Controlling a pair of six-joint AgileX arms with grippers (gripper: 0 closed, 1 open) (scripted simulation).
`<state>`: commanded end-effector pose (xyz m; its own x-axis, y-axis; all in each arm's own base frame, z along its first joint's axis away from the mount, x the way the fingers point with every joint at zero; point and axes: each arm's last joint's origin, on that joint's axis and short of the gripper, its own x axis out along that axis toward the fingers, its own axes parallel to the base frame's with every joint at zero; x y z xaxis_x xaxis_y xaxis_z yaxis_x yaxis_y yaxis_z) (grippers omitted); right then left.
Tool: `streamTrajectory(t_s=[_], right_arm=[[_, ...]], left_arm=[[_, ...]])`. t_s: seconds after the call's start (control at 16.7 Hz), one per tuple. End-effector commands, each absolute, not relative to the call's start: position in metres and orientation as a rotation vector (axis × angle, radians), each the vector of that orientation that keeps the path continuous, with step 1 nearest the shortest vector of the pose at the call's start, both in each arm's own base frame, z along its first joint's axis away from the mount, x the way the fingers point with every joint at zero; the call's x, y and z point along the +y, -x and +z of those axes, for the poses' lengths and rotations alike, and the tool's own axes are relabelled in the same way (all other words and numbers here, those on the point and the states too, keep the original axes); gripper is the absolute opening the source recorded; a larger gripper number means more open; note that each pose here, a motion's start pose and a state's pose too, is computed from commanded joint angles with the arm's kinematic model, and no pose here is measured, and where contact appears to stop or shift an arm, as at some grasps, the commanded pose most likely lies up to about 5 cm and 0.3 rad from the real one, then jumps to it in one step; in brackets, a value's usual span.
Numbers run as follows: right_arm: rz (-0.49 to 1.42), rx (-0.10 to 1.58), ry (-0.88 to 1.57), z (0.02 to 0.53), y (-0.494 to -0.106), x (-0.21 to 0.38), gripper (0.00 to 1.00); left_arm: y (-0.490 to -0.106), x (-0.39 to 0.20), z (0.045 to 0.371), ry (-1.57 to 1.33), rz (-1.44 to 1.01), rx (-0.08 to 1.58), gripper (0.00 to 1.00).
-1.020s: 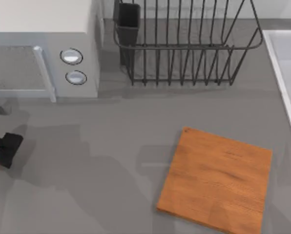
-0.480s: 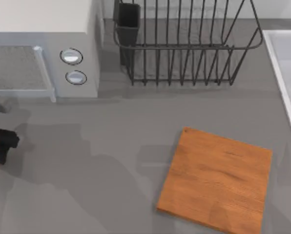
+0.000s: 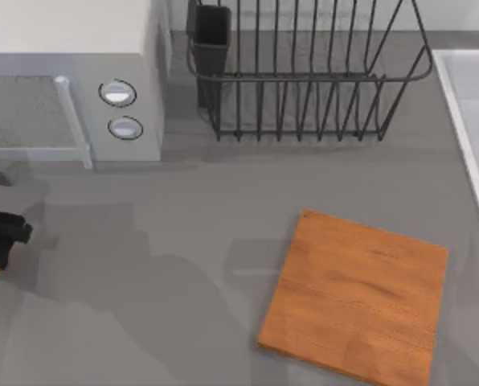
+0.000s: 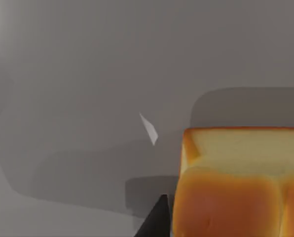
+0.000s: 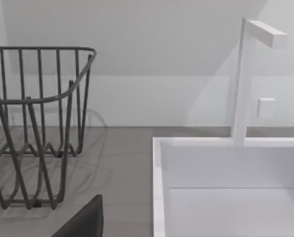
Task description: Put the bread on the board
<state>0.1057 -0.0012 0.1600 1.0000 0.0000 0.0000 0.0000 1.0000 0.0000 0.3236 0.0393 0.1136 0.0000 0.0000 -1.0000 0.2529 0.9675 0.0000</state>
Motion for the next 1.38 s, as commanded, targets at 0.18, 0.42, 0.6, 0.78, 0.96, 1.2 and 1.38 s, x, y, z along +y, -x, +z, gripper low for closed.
streamTrajectory(t_s=[0.18,0.42,0.6,0.78,0.96,1.2,1.38], right_arm=[[0.000,0.000,0.000,0.160,-0.106,-0.001,1.00],[0.000,0.000,0.000,0.160,-0.106,-0.001,1.00],[0.000,0.000,0.000,0.160,-0.106,-0.001,1.00],[0.000,0.000,0.000,0.160,-0.106,-0.001,1.00],[0.000,0.000,0.000,0.160,-0.106,-0.001,1.00],[0.000,0.000,0.000,0.160,-0.106,-0.001,1.00],[0.000,0.000,0.000,0.160,-0.106,-0.001,1.00]], left_arm=[[-0.313,0.040,0.103,-0.182,-0.218,1.633,0.00],[-0.294,0.042,0.085,-0.134,-0.267,1.819,0.00],[-0.301,0.042,0.113,-0.149,-0.279,1.819,0.00],[-0.315,0.043,0.166,-0.178,-0.241,1.700,0.00],[-0.322,0.040,0.208,-0.200,-0.207,1.583,0.00],[-0.324,0.039,0.214,-0.201,-0.201,1.561,0.00],[-0.323,0.038,0.213,-0.202,-0.205,1.567,0.00]])
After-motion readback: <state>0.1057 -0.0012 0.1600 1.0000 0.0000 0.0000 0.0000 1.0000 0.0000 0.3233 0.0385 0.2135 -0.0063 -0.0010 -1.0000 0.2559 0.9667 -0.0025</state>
